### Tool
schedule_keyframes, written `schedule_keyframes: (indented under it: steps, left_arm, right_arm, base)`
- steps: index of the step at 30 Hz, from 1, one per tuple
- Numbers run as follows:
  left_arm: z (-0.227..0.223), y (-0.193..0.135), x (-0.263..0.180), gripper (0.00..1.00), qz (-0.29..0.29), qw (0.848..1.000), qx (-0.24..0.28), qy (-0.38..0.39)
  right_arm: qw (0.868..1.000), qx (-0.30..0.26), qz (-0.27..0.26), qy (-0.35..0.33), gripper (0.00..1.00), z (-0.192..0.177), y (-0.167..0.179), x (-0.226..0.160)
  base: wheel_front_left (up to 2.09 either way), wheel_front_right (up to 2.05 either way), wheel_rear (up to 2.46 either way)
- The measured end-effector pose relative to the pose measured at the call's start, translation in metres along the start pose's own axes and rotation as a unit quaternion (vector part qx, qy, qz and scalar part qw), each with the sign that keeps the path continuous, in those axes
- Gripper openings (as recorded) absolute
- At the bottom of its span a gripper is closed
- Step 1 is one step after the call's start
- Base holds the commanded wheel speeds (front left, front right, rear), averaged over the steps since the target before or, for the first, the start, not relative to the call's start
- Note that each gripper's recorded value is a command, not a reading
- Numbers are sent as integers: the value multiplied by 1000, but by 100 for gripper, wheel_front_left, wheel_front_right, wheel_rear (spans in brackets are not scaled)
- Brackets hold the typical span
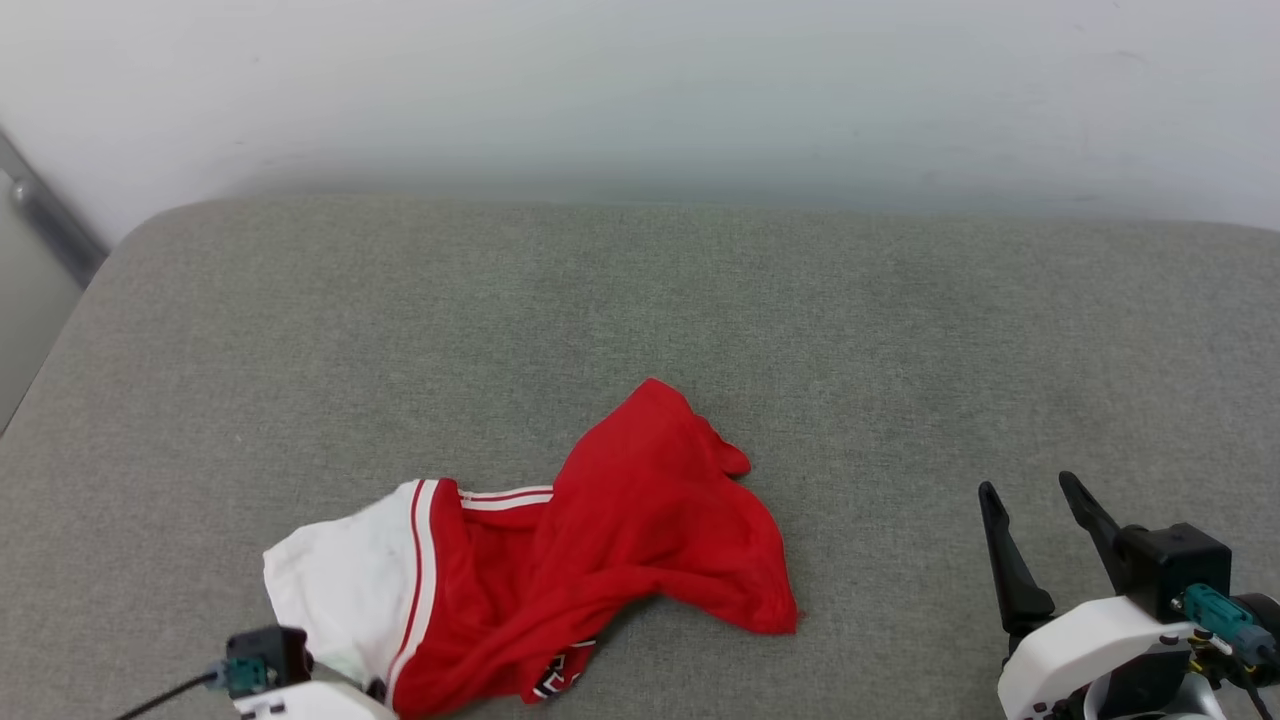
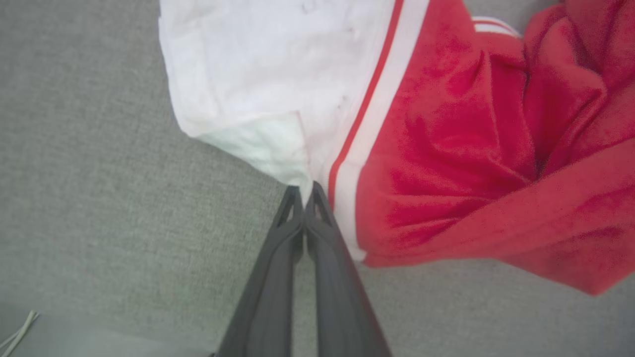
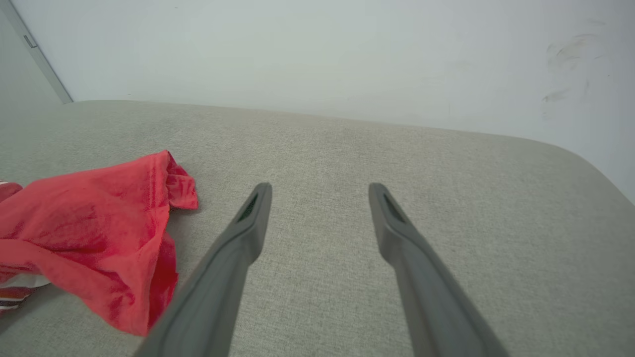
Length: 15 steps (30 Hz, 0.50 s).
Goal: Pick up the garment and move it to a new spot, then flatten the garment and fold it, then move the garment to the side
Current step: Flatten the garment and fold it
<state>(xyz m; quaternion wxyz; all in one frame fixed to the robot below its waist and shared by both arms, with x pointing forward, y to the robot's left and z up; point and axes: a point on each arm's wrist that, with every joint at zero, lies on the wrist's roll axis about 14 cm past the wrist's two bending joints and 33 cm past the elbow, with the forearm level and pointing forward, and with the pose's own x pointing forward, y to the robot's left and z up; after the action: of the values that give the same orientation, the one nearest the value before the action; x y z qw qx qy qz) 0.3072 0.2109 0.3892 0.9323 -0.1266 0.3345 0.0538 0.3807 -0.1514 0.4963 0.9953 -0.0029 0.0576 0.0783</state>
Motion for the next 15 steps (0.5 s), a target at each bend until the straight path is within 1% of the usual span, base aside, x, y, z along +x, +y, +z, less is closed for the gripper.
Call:
schedule_keyframes:
  steps: [1, 2, 3, 4, 6, 9, 12, 15]
  left_arm:
    - [-10, 0, 0, 11, 0, 1000, -10, 14]
    - [-19, 0, -1, 29, 0, 1000, -15, 27]
    - [-24, -1, 0, 51, -2, 999, -18, 34]
    - [-26, -2, 0, 100, -4, 999, -19, 36]
    - [-22, -4, 1, 100, -10, 1000, -14, 23]
    - [6, -10, 3, 100, -17, 999, 3, -41]
    - [37, -17, -1, 100, -23, 993, 32, -115]
    - [61, -30, -9, 100, -40, 982, 51, -178]
  right_arm:
    - [1000, 0, -1, 1, 100, 0, -1, 0]
    - [1000, 0, -1, 1, 100, 0, -1, -1]
    - [1000, 0, -2, 1, 100, 0, -1, -1]
    - [1000, 0, -2, 0, 100, 0, -1, -2]
    - [1000, -2, -5, -1, 100, 1, -3, -3]
    - [1000, -5, -7, -4, 100, 4, -4, -6]
    - [1000, -9, -10, -8, 100, 8, -5, -11]
    - [1000, -10, -16, -10, 100, 9, -8, -17]
  base:
    - [0, 0, 0]
    - [0, 0, 0]
    - [0, 0, 0]
    - [0, 0, 0]
    - [0, 0, 0]
    - [0, 0, 0]
    - [0, 0, 0]
    - [0, 0, 0]
